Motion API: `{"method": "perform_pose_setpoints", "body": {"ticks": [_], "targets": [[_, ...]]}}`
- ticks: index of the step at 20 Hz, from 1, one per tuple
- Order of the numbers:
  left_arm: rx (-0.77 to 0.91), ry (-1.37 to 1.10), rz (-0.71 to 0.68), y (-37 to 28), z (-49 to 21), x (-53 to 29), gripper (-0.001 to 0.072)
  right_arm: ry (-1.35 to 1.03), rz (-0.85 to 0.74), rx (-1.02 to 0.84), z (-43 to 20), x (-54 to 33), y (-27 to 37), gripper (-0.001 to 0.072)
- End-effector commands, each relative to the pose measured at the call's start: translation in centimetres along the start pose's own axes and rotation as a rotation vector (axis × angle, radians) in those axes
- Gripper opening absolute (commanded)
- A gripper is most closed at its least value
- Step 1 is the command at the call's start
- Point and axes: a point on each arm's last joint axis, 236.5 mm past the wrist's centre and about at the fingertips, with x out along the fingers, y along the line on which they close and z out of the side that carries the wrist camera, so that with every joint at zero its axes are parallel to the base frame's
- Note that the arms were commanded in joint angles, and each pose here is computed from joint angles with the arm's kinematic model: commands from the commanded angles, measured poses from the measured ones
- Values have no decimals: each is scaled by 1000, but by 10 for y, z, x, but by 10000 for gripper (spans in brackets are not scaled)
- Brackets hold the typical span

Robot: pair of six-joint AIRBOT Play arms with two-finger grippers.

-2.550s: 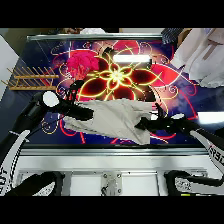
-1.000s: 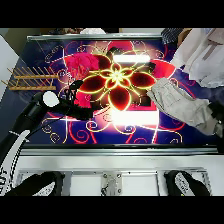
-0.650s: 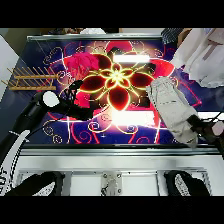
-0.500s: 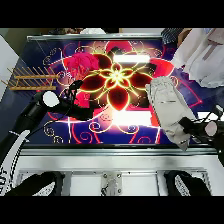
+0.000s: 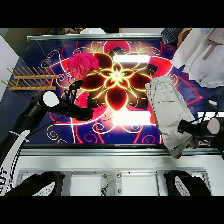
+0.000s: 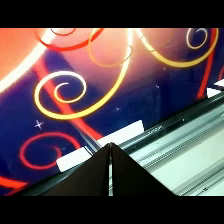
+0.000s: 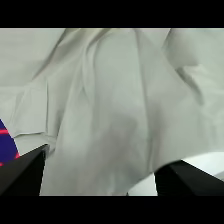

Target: Fold the clothes and pants, and hang the long-sleeved shirts on hangers.

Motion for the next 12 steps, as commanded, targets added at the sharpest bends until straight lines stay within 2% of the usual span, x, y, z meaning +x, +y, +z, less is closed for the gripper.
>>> {"method": "perform_pose_setpoints", "body": {"ticks": [1,4,8,12], "targets": [[1,1,-1,0,0,0,17,-101,0,-67,16,-60,-8,712],[1,-1,0,0,0,0,17,-238,276,-42,24,-105,45,712],[0,-2,-1,-1,0,0,17,-215,669,-206,-1,-140,134,712],[1,-4,-1,0,1,0,17,-52,746,-354,-46,-117,174,711]]}}
